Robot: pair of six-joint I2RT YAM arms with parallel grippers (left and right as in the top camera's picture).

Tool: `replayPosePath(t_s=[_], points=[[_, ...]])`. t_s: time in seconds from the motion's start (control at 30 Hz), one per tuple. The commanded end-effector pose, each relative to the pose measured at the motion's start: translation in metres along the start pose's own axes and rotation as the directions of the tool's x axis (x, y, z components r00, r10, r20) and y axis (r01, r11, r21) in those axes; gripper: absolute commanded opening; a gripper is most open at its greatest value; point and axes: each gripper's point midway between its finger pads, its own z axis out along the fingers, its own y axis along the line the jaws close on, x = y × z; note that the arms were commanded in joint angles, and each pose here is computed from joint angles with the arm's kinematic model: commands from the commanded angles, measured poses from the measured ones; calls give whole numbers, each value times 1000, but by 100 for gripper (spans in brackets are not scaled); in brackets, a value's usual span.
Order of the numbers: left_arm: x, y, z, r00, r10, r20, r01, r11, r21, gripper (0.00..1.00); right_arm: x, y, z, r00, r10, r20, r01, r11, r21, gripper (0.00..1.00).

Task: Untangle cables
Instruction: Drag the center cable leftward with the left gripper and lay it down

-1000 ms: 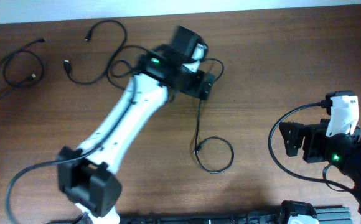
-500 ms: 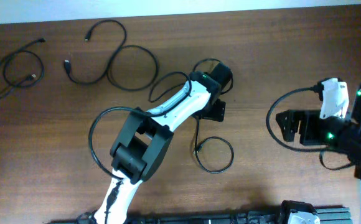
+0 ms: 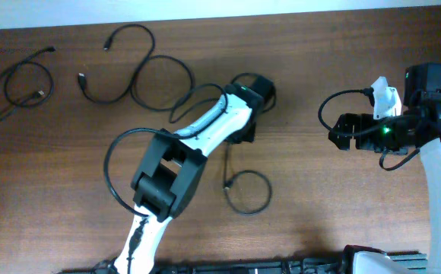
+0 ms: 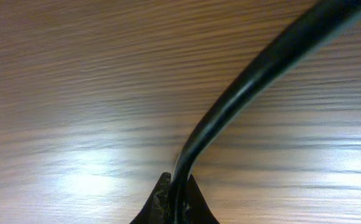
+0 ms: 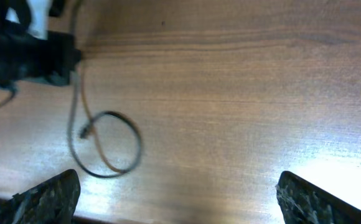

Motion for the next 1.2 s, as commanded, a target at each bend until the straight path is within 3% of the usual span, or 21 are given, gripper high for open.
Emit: replayPosePath(t_s=[0.0, 0.07, 0.13, 0.27, 0.33, 0.4, 0.47, 0.5, 0.57, 0.67, 0.77, 0.9, 0.93, 0.97, 1.0, 1.03, 1.1, 1.17], points=[[-21, 89, -106, 969, -96, 229, 126, 984, -122, 0, 2, 1, -2, 1000, 1, -7, -1, 1000, -9, 99], [-16, 143, -165, 922, -159, 354, 227, 961, -158, 0, 5, 1, -2, 1000, 6, -22, -7, 1000, -10, 99], [5, 218, -230, 826, -267, 497, 391, 906, -163, 0, 10, 2, -3, 999, 13, -40, -13, 1000, -11, 99], [74, 328, -288, 643, -475, 601, 651, 752, -102, 0, 16, 2, -3, 998, 20, -64, -21, 1000, -13, 99], [125, 401, -297, 449, -634, 630, 850, 521, -82, 0, 17, 5, -3, 997, 23, -70, -25, 999, -30, 99], [159, 438, -288, 267, -737, 621, 953, 296, -59, 0, 20, 9, -3, 997, 26, -79, -30, 998, -48, 99], [192, 466, -255, 30, -837, 546, 999, 34, -2, 0, 22, 9, -4, 996, 29, -89, -34, 998, -51, 99], [195, 474, -229, -49, -882, 469, 999, -31, 45, 0, 23, 9, -4, 995, 30, -91, -34, 998, -51, 99], [191, 480, -178, -118, -936, 332, 991, -90, 99, 0, 24, 9, -4, 995, 32, -96, -37, 998, -51, 99], [183, 472, -115, -157, -969, 191, 983, -133, 130, 0, 24, 10, -4, 995, 31, -96, -36, 998, -51, 99], [190, 463, -58, -364, -923, 122, 928, -350, 126, 0, 26, 10, -4, 994, 34, -103, -39, 998, -52, 99], [178, 472, -3, -379, -912, 159, 917, -347, 198, 0, 26, 10, -4, 994, 34, -103, -40, 998, -52, 99], [178, 472, 9, -380, -911, 159, 917, -348, 198, 9, 25, 11, -4, 994, 34, -103, -41, 997, -61, 99], [176, 474, 18, -380, -911, 160, 916, -347, 200, 43, 25, 15, -4, 994, 35, -101, -43, 996, -82, 99], [174, 475, 24, -380, -911, 159, 916, -347, 199, 65, 24, 18, -4, 994, 34, -99, -44, 994, -102, 99], [174, 475, 32, -377, -913, 153, 919, -348, 187, 99, 24, 19, -5, 995, 34, -98, -45, 993, -108, 99], [174, 471, 43, -372, -919, 133, 922, -350, 167, 99, 24, 19, -5, 995, 34, -98, -45, 993, -107, 99], [158, 459, 43, -324, -945, 41, 925, -307, 223, 99, 24, 19, -5, 995, 34, -98, -45, 993, -107, 99]])
